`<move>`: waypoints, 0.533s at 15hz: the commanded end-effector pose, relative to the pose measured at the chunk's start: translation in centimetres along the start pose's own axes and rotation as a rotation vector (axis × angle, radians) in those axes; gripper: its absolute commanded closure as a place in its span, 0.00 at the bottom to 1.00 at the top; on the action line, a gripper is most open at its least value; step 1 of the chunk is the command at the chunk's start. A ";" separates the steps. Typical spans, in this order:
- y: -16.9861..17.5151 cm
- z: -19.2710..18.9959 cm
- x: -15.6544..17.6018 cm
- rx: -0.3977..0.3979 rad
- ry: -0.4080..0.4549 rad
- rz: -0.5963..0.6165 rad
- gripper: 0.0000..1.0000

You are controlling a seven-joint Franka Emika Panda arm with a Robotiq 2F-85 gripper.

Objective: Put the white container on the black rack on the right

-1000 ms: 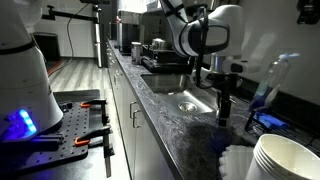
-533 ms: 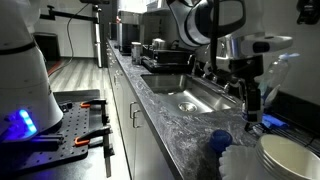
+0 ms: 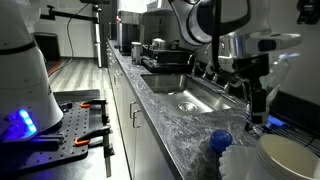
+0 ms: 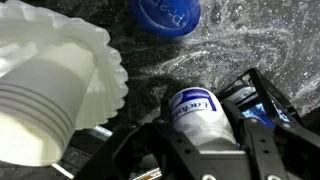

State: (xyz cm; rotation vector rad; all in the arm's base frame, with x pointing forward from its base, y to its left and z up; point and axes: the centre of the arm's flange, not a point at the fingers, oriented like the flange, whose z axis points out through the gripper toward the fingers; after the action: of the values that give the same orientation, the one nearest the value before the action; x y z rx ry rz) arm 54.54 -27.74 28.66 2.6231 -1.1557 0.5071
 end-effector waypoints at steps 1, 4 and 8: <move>-0.4 0.3 0.9 0.009 -0.040 0.031 0.71; -1.2 0.8 2.4 0.030 -0.103 0.113 0.71; -1.9 1.5 6.0 0.032 -0.143 0.222 0.71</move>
State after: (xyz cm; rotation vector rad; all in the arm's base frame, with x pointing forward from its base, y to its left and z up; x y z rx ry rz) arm 56.80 -28.75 28.89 2.6392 -1.4039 0.4092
